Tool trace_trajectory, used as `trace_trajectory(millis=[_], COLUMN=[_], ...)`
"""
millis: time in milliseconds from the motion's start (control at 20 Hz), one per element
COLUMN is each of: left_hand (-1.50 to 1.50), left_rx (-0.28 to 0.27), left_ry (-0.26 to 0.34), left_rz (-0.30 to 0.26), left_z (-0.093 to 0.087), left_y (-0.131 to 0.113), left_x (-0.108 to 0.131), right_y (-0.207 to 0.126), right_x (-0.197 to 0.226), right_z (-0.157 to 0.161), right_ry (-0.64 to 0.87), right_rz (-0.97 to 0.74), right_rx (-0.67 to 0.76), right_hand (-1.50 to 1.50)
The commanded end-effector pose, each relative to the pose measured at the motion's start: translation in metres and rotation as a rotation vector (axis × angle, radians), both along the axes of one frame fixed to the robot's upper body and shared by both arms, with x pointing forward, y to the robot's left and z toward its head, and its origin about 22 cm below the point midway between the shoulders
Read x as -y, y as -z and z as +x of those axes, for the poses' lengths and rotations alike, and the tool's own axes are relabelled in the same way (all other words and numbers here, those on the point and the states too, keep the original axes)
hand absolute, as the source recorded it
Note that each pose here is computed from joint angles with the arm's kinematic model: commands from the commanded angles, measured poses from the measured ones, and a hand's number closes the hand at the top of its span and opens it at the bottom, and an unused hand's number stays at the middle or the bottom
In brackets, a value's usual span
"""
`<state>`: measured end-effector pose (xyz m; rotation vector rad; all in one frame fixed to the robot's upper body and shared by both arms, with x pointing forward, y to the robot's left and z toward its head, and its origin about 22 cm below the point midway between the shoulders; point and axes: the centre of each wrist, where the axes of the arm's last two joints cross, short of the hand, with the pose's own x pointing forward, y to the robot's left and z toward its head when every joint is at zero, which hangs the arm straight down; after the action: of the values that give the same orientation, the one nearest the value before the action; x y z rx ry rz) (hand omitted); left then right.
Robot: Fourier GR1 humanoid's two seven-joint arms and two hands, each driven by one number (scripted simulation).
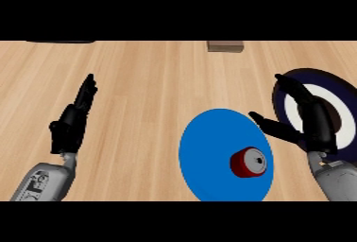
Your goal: Pick the can from the plate and place it in the plate
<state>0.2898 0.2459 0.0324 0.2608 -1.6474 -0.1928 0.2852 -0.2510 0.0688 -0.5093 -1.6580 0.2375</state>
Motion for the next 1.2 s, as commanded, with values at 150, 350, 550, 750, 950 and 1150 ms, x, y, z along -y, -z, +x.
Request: trace_trajectory(millis=[150, 350, 550, 750, 950, 1150], left_hand=[0.00, 0.00, 0.00, 0.00, 0.00, 0.00], left_rx=[-0.080, -0.098, -0.099, -0.109, -0.110, -0.113], left_ry=[0.035, 0.039, 0.000, -0.024, -0.018, 0.000], left_rz=[0.002, 0.006, 0.001, 0.000, -0.002, -0.001], left_z=[-0.002, 0.007, 0.004, 0.007, 0.008, 0.006], left_y=[-0.001, -0.010, -0.005, -0.005, -0.009, -0.001], left_x=[-0.007, -0.014, -0.027, -0.027, -0.028, -0.008], right_y=[0.047, 0.054, 0.035, -0.019, -0.027, -0.055], right_x=[-0.115, -0.128, -0.110, -0.113, -0.120, -0.122], right_z=[-0.031, -0.036, -0.055, -0.060, -0.067, -0.082], right_ry=[0.200, 0.218, 0.274, 0.323, 0.296, 0.256], right_rz=[0.120, -0.094, -0.232, -0.307, -0.441, -0.465], right_rx=[-0.079, -0.033, 0.000, -0.050, -0.327, -0.475], right_hand=[-1.50, -1.50, -1.50, -1.50, -1.50, -1.50])
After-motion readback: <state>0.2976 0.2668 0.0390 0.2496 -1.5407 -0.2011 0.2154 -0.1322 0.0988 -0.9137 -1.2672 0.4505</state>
